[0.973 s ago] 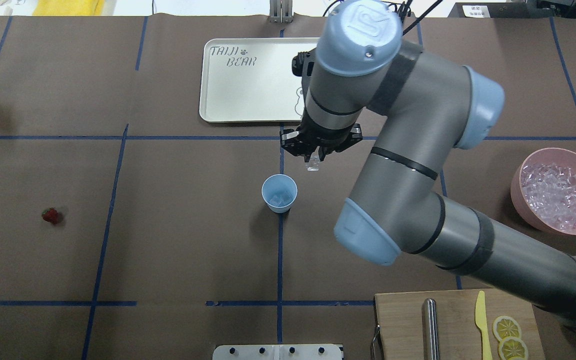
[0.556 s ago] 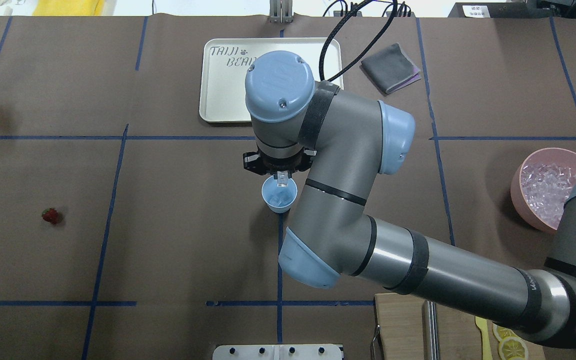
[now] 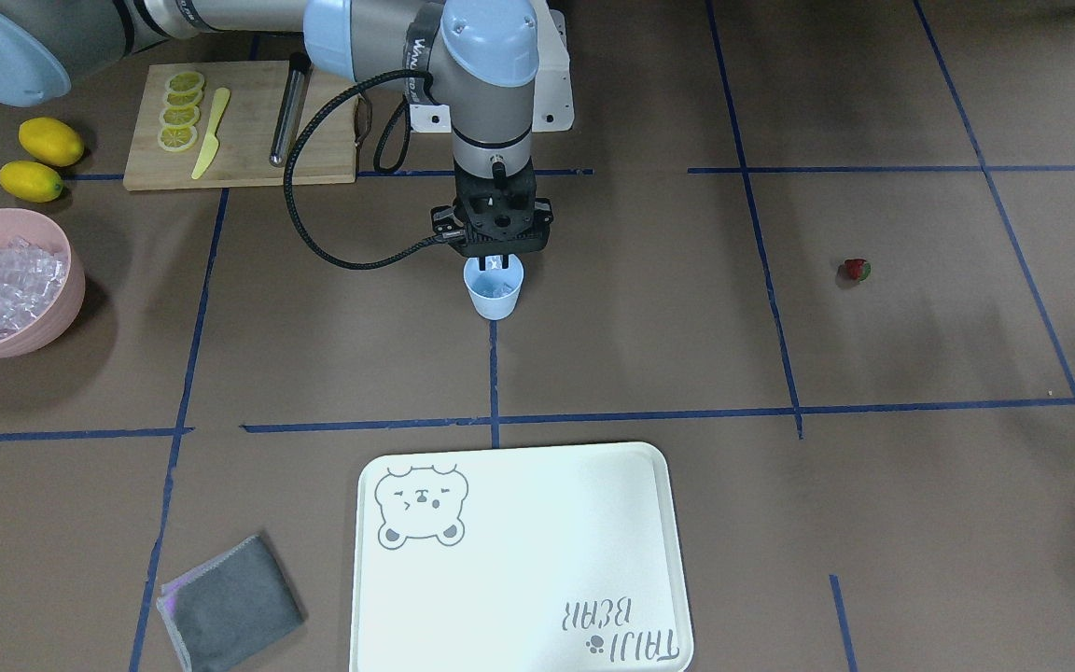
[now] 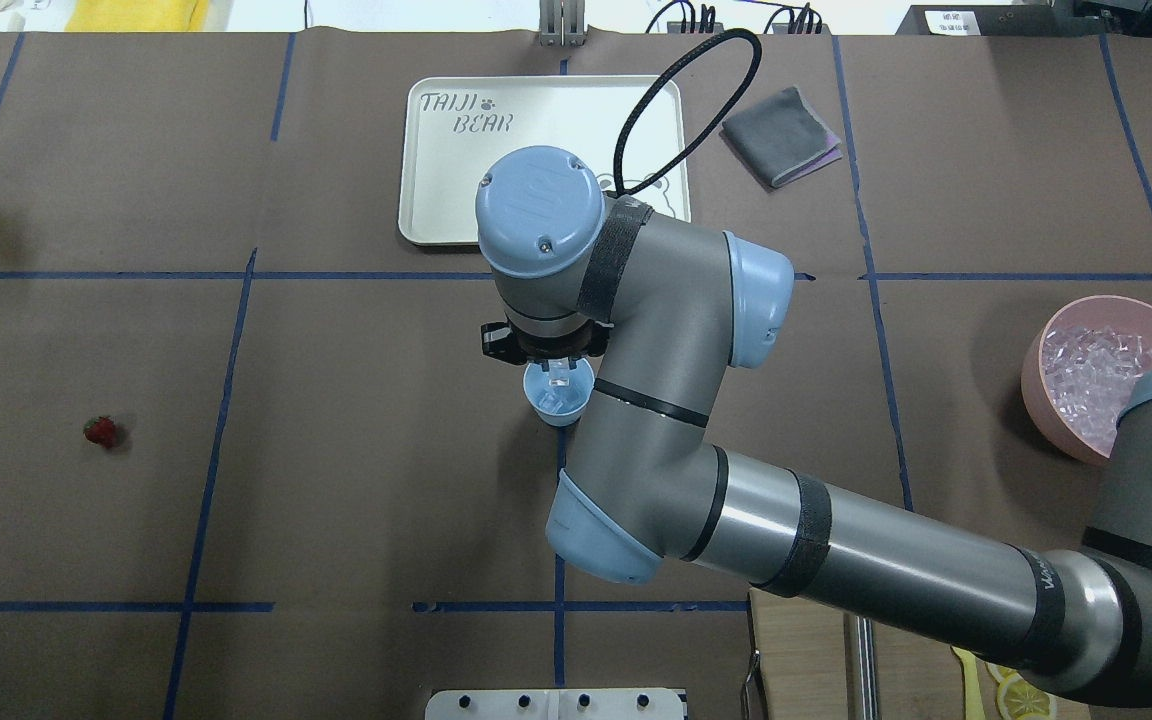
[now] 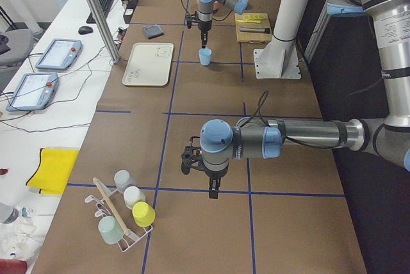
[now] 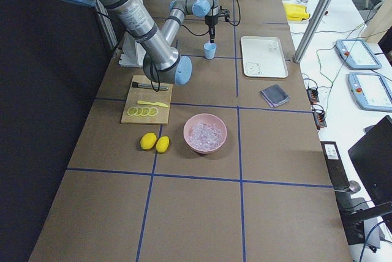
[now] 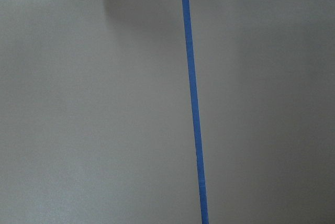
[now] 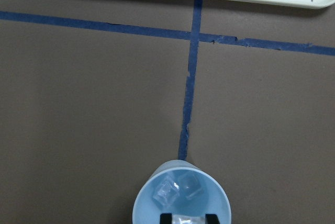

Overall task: Put ice and strawberries in cup
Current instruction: 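Open the right gripper to drop the ice cube into the cup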

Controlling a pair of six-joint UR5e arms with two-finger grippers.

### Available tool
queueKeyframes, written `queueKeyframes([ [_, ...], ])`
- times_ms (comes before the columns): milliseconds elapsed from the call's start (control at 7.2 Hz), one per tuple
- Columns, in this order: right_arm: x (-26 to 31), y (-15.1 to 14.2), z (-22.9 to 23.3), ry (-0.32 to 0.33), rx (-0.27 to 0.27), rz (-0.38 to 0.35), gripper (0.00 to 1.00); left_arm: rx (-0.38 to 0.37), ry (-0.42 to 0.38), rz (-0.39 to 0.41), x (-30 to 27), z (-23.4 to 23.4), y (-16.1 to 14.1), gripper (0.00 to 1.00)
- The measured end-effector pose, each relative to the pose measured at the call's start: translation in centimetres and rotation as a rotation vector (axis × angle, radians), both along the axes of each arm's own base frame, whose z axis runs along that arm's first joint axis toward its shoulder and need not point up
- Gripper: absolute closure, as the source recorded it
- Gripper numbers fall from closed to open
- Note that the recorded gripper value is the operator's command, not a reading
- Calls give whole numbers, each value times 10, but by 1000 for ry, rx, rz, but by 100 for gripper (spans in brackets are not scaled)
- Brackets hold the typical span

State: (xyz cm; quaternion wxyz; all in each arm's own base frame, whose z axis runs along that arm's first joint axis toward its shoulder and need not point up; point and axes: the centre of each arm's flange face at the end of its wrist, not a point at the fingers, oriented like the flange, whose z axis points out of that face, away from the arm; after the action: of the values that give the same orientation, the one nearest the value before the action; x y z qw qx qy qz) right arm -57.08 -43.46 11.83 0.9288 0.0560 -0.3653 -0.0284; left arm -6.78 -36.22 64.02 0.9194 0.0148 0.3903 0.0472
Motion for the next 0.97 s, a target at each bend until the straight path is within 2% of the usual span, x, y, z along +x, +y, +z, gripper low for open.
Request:
queueKeyframes([
  [973, 18, 5, 1, -24, 12, 4, 0, 5, 1, 1, 0, -2, -1, 0],
])
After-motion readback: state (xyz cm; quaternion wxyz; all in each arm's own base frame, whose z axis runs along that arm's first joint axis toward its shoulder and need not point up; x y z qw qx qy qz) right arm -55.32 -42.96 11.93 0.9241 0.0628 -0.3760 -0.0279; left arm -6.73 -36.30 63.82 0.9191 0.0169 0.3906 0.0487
